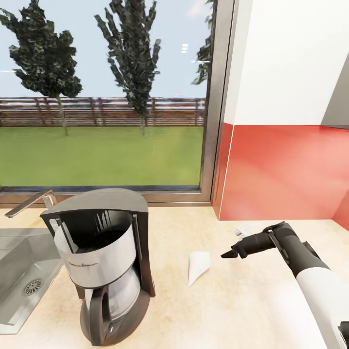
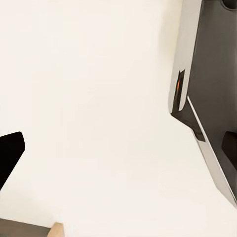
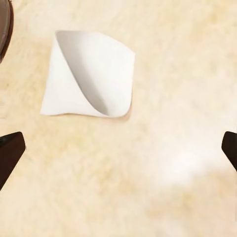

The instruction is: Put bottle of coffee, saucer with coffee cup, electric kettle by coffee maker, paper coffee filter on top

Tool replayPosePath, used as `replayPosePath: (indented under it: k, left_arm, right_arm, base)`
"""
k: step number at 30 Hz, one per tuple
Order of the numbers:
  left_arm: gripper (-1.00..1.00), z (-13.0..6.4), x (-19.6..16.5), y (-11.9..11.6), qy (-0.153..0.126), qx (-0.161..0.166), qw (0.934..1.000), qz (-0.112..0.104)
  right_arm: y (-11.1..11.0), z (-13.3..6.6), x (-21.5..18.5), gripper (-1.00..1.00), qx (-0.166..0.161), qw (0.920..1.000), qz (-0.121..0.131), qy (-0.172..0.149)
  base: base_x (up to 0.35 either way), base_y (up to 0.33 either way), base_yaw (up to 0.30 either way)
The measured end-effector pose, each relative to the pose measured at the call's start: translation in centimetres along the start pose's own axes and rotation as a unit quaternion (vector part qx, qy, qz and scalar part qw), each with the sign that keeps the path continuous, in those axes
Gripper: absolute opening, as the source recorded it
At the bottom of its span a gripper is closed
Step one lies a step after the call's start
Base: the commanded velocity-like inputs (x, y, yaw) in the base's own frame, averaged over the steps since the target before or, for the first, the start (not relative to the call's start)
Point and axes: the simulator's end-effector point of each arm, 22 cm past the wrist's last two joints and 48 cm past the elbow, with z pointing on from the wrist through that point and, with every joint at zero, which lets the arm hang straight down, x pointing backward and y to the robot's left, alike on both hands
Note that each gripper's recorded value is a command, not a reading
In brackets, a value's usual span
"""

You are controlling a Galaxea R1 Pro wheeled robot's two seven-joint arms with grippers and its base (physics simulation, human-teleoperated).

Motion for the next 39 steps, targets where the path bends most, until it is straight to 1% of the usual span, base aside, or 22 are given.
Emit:
replayPosePath:
  k: [3,7,11,14,23,39]
  left_arm:
    - [1.0,0.0,0.0,0.0,0.0,0.0,1.0,0.0]
    - [1.0,0.0,0.0,-0.1,0.0,0.0,1.0,0.0]
    - [1.0,0.0,0.1,-0.1,0.001,0.0,1.0,0.0]
    - [1.0,0.0,0.1,-0.1,0.001,0.0,1.0,0.0]
    - [1.0,0.0,0.1,-0.1,0.001,0.0,1.0,0.0]
    - [1.0,0.0,0.1,-0.1,0.001,0.0,1.0,0.0]
  right_arm:
    - [1.0,0.9,-0.4,1.0,-0.01,0.9999,-0.006,0.001]
    - [2.6,2.2,-0.8,1.0,-0.023,0.9995,-0.022,0.011]
    - [3.5,2.9,-1.0,1.0,-0.029,0.999,-0.03,0.014]
    - [4.0,3.0,-1.7,1.0,-0.03,0.9988,-0.039,0.01]
    - [4.5,3.1,-2.4,1.0,-0.03,0.9984,-0.047,0.004]
    - [4.4,3.1,-2.3,1.0,-0.029,0.9985,-0.047,0.005]
  base:
    - [0.0,0.0,0.0]
    - [0.0,0.0,0.0]
    - [0.0,0.0,0.0]
    - [0.0,0.0,0.0]
    - [0.0,0.0,0.0]
    - [0.0,0.0,0.0]
